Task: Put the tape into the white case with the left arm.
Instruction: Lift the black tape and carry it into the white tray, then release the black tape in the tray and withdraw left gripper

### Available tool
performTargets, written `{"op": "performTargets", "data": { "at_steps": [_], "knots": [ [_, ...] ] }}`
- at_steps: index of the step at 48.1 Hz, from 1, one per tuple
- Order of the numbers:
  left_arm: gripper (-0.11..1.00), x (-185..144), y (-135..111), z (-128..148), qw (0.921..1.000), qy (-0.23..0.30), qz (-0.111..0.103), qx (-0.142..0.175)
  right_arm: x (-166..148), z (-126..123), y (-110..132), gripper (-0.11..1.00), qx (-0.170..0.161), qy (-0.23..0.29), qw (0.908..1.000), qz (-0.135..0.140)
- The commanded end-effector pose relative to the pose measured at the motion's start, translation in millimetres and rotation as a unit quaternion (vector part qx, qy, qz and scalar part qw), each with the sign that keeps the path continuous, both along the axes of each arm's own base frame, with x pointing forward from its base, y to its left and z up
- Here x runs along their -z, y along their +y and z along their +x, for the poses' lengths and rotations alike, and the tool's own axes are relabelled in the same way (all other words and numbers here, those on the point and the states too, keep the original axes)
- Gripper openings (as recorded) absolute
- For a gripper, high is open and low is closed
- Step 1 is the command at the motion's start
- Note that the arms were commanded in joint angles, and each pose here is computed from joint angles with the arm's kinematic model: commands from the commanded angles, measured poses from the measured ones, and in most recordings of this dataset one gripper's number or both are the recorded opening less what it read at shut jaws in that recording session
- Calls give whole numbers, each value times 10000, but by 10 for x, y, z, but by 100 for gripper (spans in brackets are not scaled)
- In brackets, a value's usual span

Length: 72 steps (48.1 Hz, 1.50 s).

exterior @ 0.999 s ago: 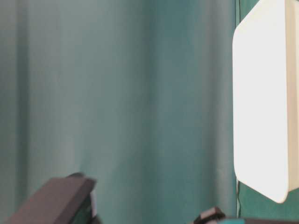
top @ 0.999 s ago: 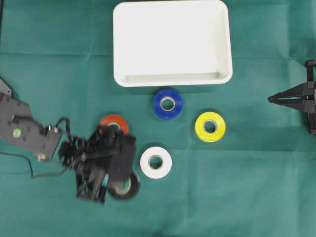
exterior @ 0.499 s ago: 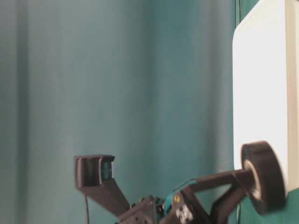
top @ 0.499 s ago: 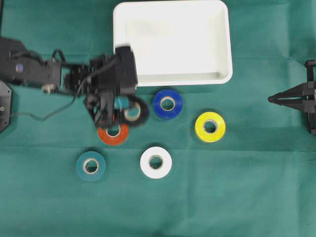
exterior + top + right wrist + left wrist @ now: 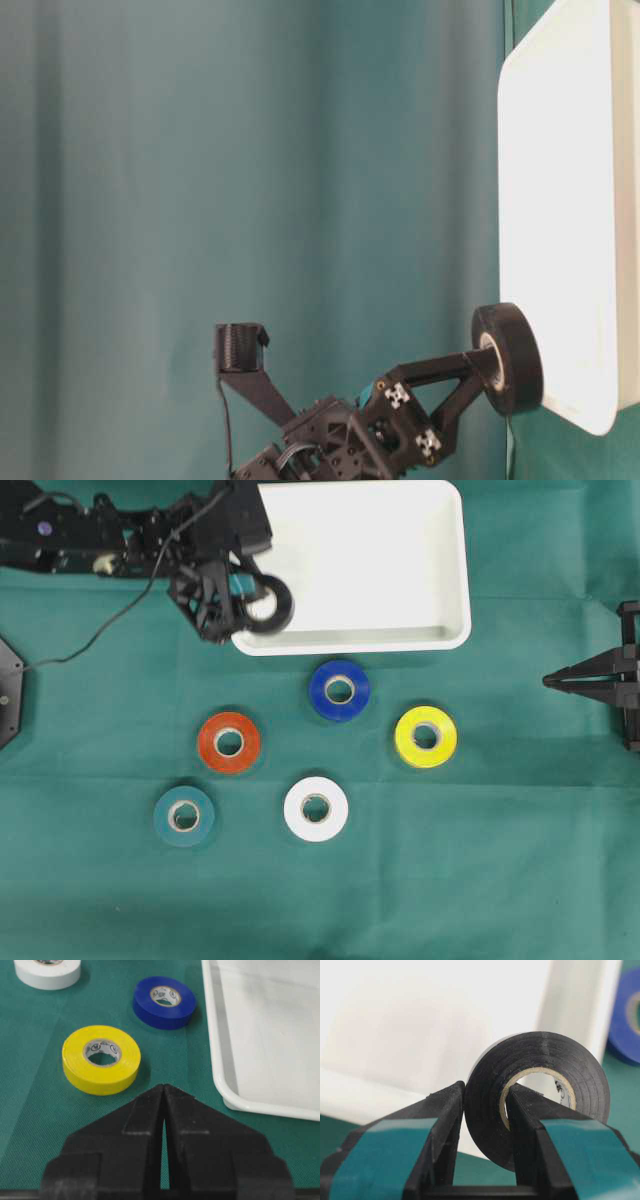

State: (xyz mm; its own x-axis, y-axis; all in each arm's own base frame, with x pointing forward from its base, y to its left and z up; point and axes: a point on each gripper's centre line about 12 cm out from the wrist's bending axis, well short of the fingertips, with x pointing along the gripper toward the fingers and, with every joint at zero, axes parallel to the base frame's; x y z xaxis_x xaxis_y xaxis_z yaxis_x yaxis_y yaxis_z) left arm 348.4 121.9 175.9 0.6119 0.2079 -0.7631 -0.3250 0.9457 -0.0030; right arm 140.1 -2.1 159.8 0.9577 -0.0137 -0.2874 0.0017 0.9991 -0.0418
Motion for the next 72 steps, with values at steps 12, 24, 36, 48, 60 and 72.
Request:
{"op": "performTargets", "data": {
  "at_steps": [12, 24, 36, 48, 60, 72],
  "knots": [
    [24, -27, 405, 34, 9987, -210, 114, -460, -36, 18, -2, -9, 3, -53, 10000, -7],
    [24, -5, 590, 56, 9972, -299, 159, -662, -36, 18, 0, -9, -5, -54, 10000, -7],
    [24, 68, 702, 71, 9965, -255, 144, -777, -30, 16, -2, -9, 3, -46, 10000, -7],
    [33, 78, 764, 54, 9959, -267, 153, -854, -30, 16, -2, -9, 3, -46, 10000, -7],
    [96, 21, 689, 58, 9963, -325, 176, -770, -36, 18, -2, -9, 3, -53, 10000, -7],
    [95, -154, 399, -35, 9973, -484, 213, -511, -36, 18, 0, -9, -5, -54, 10000, -7]
  ]
}}
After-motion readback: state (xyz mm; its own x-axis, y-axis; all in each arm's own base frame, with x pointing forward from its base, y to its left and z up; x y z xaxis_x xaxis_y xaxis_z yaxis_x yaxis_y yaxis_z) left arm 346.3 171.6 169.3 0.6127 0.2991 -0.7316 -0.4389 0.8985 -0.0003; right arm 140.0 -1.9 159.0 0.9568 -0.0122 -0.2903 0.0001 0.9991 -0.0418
